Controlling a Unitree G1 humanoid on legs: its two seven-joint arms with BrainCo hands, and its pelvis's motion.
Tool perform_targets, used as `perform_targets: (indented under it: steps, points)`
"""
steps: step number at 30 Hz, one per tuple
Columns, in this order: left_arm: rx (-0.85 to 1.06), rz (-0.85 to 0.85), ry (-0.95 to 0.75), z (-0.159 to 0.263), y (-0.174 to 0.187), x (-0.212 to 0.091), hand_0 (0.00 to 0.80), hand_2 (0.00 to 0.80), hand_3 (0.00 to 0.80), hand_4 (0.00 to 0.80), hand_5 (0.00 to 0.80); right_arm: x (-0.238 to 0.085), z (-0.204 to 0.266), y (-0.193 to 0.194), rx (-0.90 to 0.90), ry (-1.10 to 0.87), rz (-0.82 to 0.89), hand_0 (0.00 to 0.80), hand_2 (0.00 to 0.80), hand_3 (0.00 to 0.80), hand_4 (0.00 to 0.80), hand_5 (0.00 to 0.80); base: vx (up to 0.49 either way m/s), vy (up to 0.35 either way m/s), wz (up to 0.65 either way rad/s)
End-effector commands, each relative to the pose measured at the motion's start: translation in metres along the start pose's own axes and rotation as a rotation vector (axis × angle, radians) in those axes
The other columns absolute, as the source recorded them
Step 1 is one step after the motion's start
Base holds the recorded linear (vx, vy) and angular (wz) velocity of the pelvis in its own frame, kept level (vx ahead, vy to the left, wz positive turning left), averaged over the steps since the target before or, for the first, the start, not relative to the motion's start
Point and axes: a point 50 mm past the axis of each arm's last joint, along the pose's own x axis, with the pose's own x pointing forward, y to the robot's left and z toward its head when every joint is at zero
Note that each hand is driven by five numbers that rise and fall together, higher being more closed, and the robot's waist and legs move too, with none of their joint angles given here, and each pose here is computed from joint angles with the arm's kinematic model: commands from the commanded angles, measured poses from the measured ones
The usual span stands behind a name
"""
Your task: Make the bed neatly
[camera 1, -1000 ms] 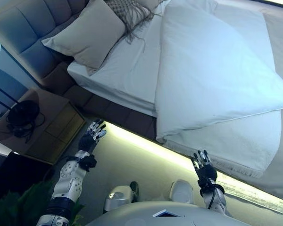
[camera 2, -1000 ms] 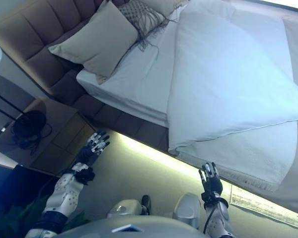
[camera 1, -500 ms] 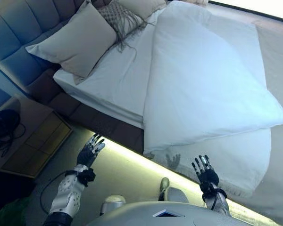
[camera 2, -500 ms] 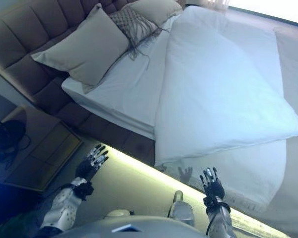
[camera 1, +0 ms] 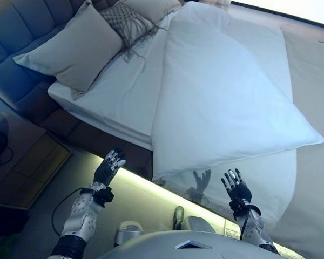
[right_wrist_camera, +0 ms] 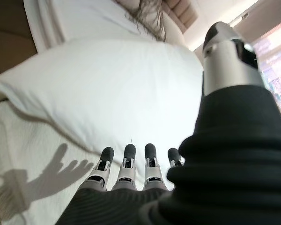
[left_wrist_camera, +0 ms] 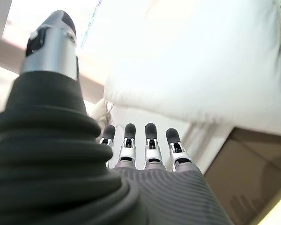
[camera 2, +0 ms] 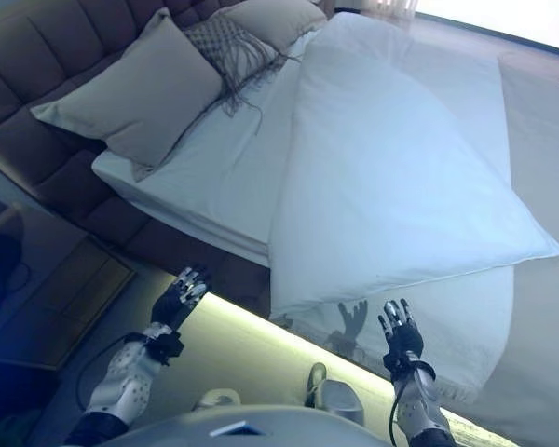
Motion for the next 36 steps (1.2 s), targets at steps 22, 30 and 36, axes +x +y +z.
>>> perform_targets:
  steps: [22,30,36]
  points:
    - [0.045,-0.067,-0.058,0.014,-0.004,0.008,0.000,0.000,0.000,0.000,0.000,-0.017,0.009,-0.018,0.044,-0.096,0.003,0.000,0.000,0.000,0.000,0.000,0.158,0.030,-0.08]
    - [0.058,-0.057,-0.048,0.012,0.002,0.004,0.000,0.000,0.000,0.000,0.000,-0.017,0.000,-0.012,0.042,-0.074,0.013,0.000,0.000,0.000,0.000,0.000,0.349,0.210,-0.18]
    - [0.093,-0.037,-0.062,0.022,0.007,0.002,0.000,0.000,0.000,0.000,0.000,-0.021,-0.015,0.005,0.066,-0.036,0.049,0.000,0.000,0.000,0.000,0.000,0.333,0.264,-0.28]
